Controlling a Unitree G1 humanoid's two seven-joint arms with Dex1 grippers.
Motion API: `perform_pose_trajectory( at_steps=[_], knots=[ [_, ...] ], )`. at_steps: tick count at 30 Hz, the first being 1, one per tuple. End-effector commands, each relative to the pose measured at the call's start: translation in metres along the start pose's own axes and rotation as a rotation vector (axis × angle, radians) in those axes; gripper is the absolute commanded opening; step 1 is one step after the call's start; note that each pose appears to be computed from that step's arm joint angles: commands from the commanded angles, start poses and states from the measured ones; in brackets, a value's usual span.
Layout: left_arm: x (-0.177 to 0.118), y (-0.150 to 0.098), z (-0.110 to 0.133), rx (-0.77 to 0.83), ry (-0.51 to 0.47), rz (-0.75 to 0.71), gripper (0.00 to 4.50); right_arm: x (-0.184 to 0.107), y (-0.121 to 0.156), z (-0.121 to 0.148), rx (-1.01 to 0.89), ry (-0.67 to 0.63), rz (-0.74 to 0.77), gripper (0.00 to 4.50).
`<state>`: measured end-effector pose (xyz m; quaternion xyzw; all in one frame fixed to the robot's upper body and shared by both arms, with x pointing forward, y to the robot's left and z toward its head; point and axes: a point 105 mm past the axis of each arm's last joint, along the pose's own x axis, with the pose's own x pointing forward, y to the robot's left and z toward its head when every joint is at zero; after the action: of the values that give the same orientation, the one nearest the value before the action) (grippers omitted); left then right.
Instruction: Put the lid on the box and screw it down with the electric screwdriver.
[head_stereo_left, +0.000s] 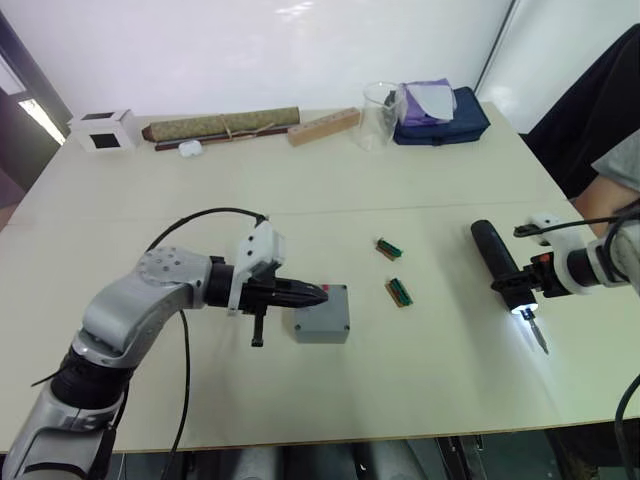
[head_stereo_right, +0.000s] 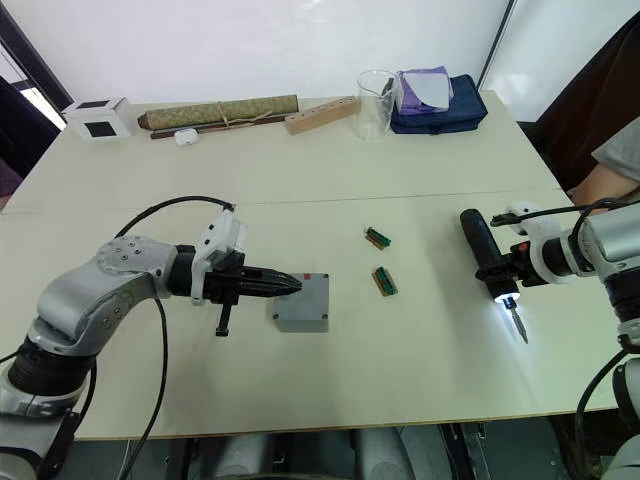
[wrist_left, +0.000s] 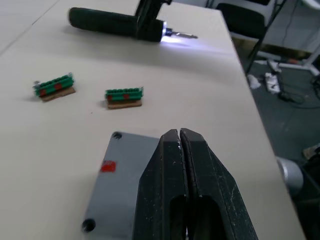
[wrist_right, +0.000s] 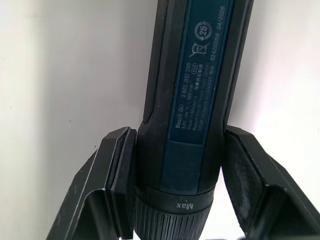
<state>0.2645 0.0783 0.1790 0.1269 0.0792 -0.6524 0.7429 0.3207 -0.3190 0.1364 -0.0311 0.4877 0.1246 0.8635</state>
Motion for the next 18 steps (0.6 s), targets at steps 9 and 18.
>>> perform_pose_trajectory(
  at_steps=[9,18],
  knots=[
    [-0.019,0.026,0.009,0.058,0.01,0.089,0.0,-0.03,-0.011,0.034,-0.111,-0.133,-0.107,4.48],
    [-0.04,0.056,-0.002,0.076,0.061,0.254,0.0,-0.074,0.039,0.096,-0.211,-0.568,-0.019,4.48]
  ],
)
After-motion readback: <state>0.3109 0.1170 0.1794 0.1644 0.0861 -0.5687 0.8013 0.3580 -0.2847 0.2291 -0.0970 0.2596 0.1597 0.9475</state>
